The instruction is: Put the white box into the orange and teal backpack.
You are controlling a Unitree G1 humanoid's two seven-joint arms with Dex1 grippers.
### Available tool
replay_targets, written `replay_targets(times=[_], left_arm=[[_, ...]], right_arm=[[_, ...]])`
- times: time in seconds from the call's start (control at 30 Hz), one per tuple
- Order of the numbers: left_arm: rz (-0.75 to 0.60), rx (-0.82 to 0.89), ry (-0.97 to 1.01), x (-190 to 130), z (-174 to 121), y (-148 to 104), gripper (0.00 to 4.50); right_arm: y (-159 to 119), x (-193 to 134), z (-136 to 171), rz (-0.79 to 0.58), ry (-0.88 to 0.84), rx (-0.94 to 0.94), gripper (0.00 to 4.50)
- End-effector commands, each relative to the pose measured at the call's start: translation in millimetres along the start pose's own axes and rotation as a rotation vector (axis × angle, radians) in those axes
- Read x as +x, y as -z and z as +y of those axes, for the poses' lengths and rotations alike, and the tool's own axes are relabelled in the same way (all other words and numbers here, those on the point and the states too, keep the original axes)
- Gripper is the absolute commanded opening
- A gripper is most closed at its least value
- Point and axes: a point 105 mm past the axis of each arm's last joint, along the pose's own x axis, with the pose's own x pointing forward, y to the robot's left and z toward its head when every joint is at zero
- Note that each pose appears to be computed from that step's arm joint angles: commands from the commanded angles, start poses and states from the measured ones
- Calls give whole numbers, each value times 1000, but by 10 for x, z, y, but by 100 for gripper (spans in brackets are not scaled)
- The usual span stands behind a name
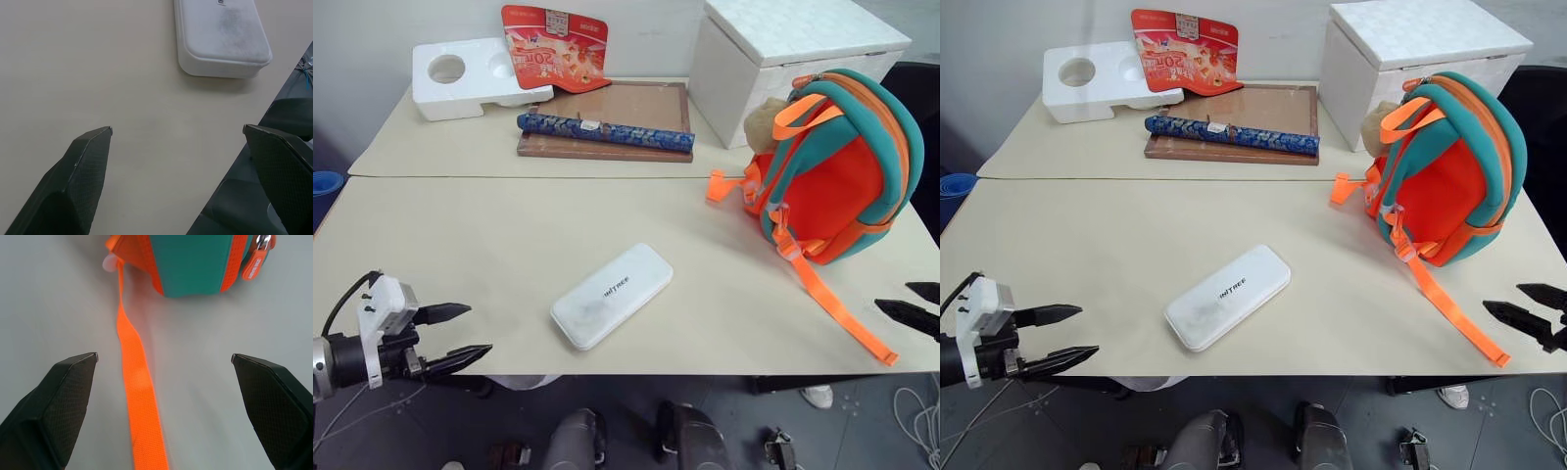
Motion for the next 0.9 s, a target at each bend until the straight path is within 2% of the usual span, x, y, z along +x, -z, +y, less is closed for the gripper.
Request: replay_targets(times=[0.03,0.43,0.7,0.8,0.9], left_arm=[[12,10,5,-24,24,-33,450],[23,18,-27,-18,89,-5,450],[17,17,-4,12,93,-62,450],[43,61,53,84,11,-122,450],[110,122,202,161,-218,-118,450]], right_arm=[[-266,-98,-25,-70,23,-54,449],[-215,-77,-38,-63,56,-56,449],[-329,-20,10,-64,52,-96,449],[-418,54,213,-55,-33,-149,449],[-490,178,670,-21,-227,-213,449]])
